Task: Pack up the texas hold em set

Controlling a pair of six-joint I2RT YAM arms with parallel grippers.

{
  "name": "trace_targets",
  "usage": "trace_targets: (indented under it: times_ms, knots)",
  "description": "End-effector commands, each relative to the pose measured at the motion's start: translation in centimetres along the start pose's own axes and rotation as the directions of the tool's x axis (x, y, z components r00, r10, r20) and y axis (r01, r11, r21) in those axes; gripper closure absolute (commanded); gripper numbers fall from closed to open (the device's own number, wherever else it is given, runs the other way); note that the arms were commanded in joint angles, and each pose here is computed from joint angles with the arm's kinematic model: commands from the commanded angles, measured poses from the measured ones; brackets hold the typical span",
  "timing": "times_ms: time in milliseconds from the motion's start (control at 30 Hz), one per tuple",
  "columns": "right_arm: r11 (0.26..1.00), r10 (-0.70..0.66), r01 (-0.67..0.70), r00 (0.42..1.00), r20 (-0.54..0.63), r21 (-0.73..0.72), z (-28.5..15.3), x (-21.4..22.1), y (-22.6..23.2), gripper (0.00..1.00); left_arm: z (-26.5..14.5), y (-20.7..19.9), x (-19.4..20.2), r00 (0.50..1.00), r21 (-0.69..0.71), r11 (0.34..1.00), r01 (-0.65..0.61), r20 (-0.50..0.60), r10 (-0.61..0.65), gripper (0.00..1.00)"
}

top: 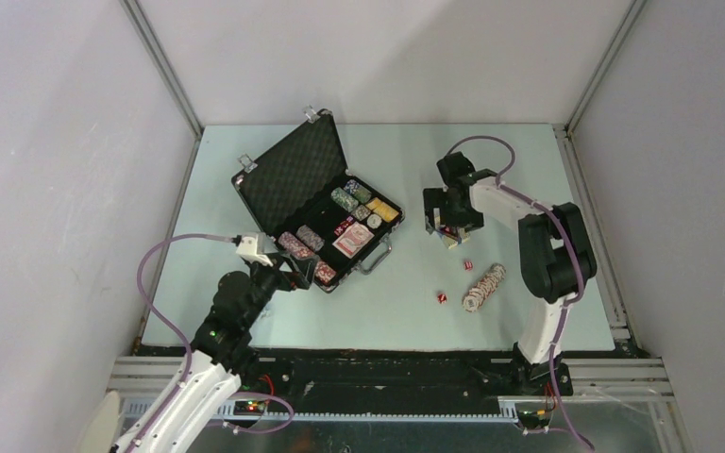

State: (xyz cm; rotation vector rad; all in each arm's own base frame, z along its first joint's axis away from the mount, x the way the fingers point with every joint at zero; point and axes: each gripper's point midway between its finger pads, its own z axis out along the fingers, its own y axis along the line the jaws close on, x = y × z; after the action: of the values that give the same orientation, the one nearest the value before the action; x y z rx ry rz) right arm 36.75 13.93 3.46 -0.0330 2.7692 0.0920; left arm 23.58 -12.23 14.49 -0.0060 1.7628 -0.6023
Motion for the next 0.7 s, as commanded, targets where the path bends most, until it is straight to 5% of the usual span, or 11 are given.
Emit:
trace_targets:
  times_ms: [0, 433, 533, 667]
  knots:
    - [0.996, -0.058, 0.056, 0.998, 0.027, 0.068, 0.7, -2.0, -0.1, 0.00, 0.0, -0.3, -1.2, 0.999, 0.006, 1.000, -0.022, 0.044, 0.022, 0.02]
    - [0.995, -0.054, 0.055, 0.998, -0.016, 0.079, 1.9, -1.6, -1.0, 0.01, 0.0, -0.2, -1.2, 0.999, -0.001, 1.000, -0.022, 0.039, 0.022, 0.02]
    - [0.998, -0.041, 0.043, 0.999, -0.035, 0.053, 2.2, -1.3, -1.1, 0.12, 0.1, -0.1, -1.1, 0.999, -0.003, 1.000, -0.021, 0.035, 0.021, 0.02]
    - [0.998, -0.041, 0.043, 0.998, -0.040, 0.040, 1.9, -0.8, -0.9, 0.43, 0.1, -0.1, -1.1, 0.999, -0.005, 1.000, -0.022, 0.030, 0.022, 0.02]
